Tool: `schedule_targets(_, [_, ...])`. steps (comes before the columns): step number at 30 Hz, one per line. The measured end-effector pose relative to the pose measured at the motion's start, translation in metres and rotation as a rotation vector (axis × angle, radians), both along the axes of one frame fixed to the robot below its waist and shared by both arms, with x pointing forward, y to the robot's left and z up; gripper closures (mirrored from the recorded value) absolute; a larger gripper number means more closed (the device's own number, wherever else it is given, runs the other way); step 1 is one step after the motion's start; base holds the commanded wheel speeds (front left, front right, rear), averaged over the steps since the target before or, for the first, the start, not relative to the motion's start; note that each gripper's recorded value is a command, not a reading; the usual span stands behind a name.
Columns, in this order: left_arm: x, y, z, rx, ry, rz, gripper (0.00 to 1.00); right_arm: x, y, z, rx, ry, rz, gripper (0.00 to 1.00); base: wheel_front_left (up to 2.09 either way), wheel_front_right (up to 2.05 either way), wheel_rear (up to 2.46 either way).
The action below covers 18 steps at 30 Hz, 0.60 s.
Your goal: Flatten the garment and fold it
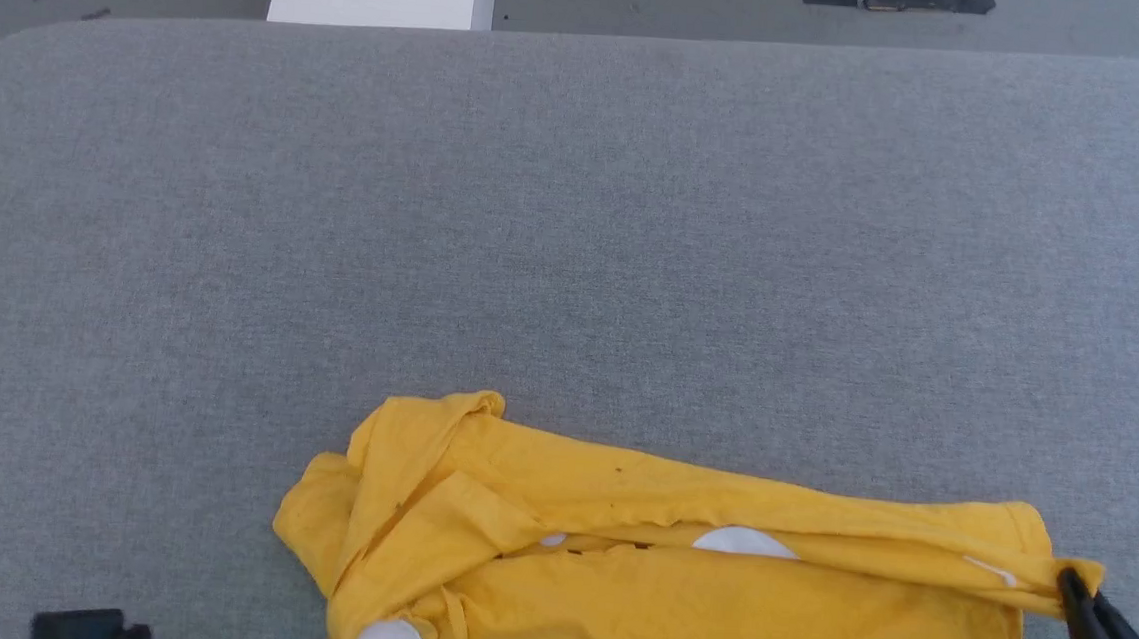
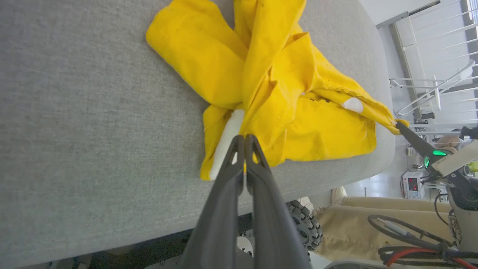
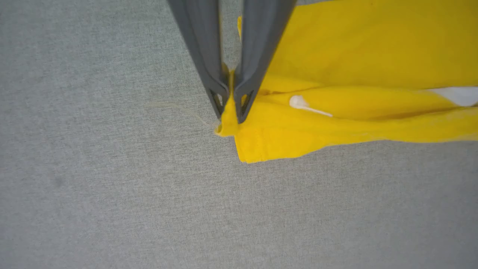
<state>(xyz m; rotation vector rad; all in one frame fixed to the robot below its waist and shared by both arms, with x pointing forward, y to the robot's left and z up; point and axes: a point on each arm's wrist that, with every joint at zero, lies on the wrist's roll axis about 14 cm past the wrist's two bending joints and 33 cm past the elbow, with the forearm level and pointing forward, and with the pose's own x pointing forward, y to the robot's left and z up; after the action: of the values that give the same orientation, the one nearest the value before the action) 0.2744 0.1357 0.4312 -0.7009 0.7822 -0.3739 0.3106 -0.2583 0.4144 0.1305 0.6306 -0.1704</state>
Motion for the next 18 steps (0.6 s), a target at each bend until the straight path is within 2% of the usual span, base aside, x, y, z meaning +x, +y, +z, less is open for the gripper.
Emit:
schedule_targets(2, [-0.003,-0.006,-0.006,-0.01,0.02,-0.005,1.0,-0.001,0.003,-0.003,0.003,0.005,0.007,1.0,0.0,0.0,0.0])
schedule_targets(3, [-0.001,-0.008,-0.007,-0.015,0.019,-0.002,1.0,-0.001,0.004,-0.004,0.005,0.005,0.008,0.69,0.0,0.0,0.0])
schedule_targets(4, [0.002,-0.01,-0.008,-0.018,0.012,0.002,1.0,-0.001,0.005,-0.006,0.005,0.005,0.011,0.22,0.0,0.0,0.0])
schedule_targets(5, [0.005,-0.012,-0.009,-0.019,0.008,0.002,1.0,0.0,0.006,-0.006,0.007,0.003,0.013,0.0,0.0,0.0,0.0])
schedule_targets(6, [0.008,-0.012,-0.01,-0.016,0.002,0.004,1.0,0.001,0.006,-0.006,0.009,-0.002,0.013,0.0,0.0,0.0,0.0])
schedule_targets(7, [0.013,-0.011,-0.011,-0.01,-0.013,0.018,0.94,0.004,0.007,-0.006,0.008,-0.008,0.015,0.0,0.0,0.0,0.0])
schedule_targets(8, [0.017,-0.011,-0.012,-0.009,-0.022,0.03,0.83,0.005,0.008,-0.006,0.006,-0.011,0.019,0.0,0.0,0.0,0.0])
schedule_targets(9, [0.02,-0.01,-0.012,-0.007,-0.031,0.039,0.53,0.007,0.01,-0.007,0.008,-0.013,0.024,0.0,0.0,0.0,0.0])
schedule_targets(10, [0.024,-0.008,-0.012,0.002,-0.046,0.05,0.0,0.008,0.011,-0.007,0.011,-0.017,0.028,0.0,0.0,0.0,0.0])
schedule_targets(15, [0.037,-0.006,-0.007,0.017,-0.111,0.083,0.0,0.012,0.017,-0.005,0.024,-0.03,0.041,0.0,0.0,0.0,0.0])
schedule_targets(18, [0.05,0.004,0.007,0.041,-0.207,0.136,0.0,0.018,0.016,0.006,0.031,-0.07,0.037,0.0,0.0,0.0,0.0])
